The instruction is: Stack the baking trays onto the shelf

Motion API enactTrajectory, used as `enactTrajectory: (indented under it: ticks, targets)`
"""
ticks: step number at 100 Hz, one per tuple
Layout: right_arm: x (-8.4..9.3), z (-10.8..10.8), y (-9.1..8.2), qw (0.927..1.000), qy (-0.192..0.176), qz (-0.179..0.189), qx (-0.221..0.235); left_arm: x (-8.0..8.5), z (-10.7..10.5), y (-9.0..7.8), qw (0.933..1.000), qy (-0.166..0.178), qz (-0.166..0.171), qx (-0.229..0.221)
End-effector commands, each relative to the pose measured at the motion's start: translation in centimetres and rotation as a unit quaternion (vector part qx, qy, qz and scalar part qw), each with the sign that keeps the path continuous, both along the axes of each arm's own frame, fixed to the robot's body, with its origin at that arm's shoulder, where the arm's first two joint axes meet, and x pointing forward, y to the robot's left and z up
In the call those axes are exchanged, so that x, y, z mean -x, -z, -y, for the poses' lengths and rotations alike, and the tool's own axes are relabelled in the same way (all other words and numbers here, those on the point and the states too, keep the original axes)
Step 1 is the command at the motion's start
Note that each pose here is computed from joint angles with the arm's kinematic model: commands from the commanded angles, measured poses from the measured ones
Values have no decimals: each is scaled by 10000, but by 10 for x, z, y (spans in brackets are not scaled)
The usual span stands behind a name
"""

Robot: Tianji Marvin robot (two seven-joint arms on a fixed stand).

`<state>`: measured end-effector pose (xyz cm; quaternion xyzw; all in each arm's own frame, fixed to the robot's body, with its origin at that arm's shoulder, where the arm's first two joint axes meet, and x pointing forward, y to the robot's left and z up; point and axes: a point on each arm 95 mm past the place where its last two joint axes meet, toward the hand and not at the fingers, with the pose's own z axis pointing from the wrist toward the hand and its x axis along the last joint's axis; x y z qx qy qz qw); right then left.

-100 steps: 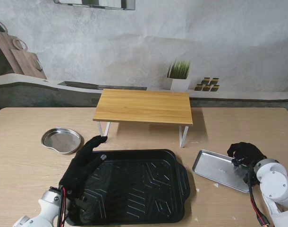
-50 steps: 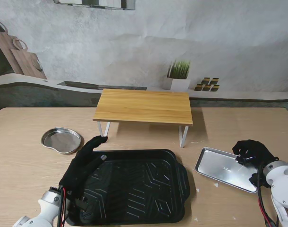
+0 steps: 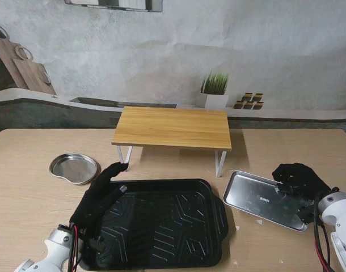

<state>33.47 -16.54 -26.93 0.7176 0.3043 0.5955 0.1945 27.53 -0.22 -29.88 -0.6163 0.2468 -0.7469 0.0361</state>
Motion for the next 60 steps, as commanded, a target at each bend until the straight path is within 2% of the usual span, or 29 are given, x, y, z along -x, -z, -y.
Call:
enactTrajectory:
  ticks: [1,31,60]
  targets:
    - [4,-14,-2,9997,-258,10,-43,2,2,-1,10000,80,-24,18]
    - [0,-73,-12,9949,-952,125,-325,3,2,-2,9999,108,5,46]
    - [-20,-146,-16,9895,-1386,188,-362,5,-6,-5,9998,89,27,197]
